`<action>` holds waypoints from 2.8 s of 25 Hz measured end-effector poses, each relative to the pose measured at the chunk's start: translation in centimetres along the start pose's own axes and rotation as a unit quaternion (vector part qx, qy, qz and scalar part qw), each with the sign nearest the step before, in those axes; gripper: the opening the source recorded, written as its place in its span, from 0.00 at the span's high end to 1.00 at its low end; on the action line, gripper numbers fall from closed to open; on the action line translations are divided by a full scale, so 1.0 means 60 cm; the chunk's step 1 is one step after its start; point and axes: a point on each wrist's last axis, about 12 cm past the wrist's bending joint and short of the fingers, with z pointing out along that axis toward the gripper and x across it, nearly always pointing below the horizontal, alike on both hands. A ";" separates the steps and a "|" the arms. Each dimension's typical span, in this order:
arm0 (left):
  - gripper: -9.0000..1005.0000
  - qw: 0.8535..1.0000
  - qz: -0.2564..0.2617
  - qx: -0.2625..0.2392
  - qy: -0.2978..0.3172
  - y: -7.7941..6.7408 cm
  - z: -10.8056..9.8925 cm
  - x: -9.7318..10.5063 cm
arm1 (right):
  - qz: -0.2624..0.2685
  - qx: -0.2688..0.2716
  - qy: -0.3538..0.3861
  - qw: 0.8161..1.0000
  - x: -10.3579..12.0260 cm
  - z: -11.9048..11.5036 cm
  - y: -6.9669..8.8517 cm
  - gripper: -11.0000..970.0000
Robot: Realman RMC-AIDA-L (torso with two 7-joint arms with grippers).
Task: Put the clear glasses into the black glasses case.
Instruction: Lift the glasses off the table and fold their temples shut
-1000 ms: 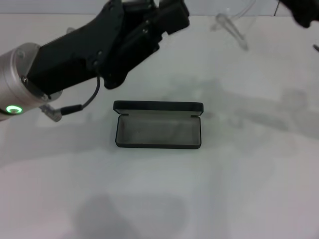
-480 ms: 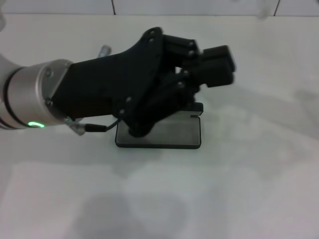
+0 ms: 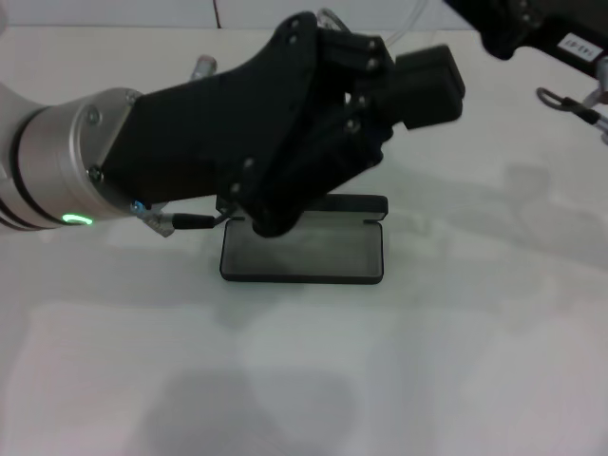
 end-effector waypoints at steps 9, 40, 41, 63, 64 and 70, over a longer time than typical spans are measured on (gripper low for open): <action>0.95 0.999 0.014 -0.043 -0.025 0.007 -0.012 -0.007 | -0.001 -0.017 0.017 1.000 0.005 0.018 0.001 0.87; 0.95 0.988 0.022 -0.154 -0.008 0.039 -0.035 0.000 | -0.014 -0.054 0.084 0.995 0.020 0.054 -0.002 0.87; 0.95 0.987 0.020 -0.157 -0.006 0.041 -0.035 0.001 | -0.014 -0.056 0.086 0.995 0.020 0.055 -0.002 0.87; 0.95 0.982 0.013 -0.187 0.000 0.046 -0.043 0.010 | -0.013 -0.053 0.088 0.995 0.024 0.053 0.000 0.87; 0.95 0.982 0.012 -0.186 0.000 0.045 -0.043 0.010 | -0.012 -0.052 0.088 0.995 0.024 0.052 0.000 0.87; 0.95 0.986 0.011 -0.168 -0.003 0.036 -0.045 0.007 | -0.011 -0.040 0.082 0.996 0.023 0.043 -0.001 0.87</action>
